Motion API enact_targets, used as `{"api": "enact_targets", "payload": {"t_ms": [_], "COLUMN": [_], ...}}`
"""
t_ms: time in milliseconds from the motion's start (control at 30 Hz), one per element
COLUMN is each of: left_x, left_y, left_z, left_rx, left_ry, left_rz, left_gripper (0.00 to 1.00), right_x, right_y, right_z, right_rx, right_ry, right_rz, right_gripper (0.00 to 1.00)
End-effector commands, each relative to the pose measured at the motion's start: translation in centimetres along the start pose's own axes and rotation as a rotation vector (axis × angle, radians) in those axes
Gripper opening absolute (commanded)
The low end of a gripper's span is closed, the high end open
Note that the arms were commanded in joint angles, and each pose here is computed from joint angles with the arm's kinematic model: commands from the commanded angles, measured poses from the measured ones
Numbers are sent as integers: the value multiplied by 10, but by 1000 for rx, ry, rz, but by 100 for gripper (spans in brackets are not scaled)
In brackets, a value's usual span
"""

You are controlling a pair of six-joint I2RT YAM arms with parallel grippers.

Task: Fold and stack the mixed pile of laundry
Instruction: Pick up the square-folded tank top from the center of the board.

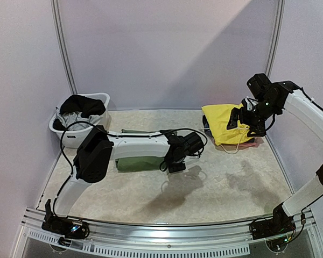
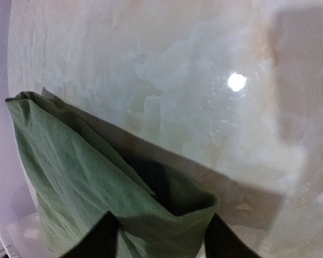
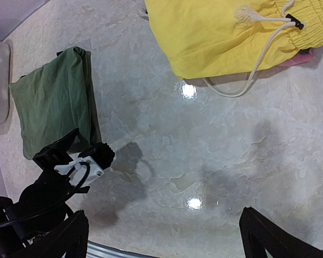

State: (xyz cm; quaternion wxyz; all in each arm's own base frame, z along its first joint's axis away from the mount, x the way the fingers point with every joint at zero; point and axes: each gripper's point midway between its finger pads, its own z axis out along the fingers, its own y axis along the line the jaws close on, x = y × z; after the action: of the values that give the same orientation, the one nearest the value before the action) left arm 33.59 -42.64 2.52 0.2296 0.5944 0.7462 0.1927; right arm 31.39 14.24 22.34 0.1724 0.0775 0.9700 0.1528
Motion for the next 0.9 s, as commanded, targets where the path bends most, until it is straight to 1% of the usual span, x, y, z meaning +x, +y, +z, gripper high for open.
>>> {"api": "enact_targets", "payload": {"t_ms": [0,100,133,167,267,433,567,767,867], "left_x": [8,6,5,5,3,6,14,29,35], "left_y": [-26,-23,-22,-21,-15,-9,-10,-13,-12], "left_z": [22,24,25,24,17,-5,-22,-42,-51], "left_rx": [12,-6,-16,-26,-36,-6,44,92,106], "left_ry": [43,38,36,34,17,-18,-26,-32,-37], "left_rz": [44,38,35,33,25,-41,-105,-192,-231], "left_gripper": [36,13,3,0,0,0,0,0,0], "right_x": [3,5,4,4,4,7,10,25,31], "right_y": [-6,-5,-4,-3,2,15,21,17,21], "right_z": [-3,-1,-1,-1,2,15,24,40,50], "right_rx": [11,2,-2,-7,-34,-122,-173,-199,-253], "right_ry": [-4,1,1,2,7,29,39,67,81], "right_rz": [8,14,16,15,29,83,123,160,187], "right_gripper": [99,99,99,99,99,99,99,99,99]}}
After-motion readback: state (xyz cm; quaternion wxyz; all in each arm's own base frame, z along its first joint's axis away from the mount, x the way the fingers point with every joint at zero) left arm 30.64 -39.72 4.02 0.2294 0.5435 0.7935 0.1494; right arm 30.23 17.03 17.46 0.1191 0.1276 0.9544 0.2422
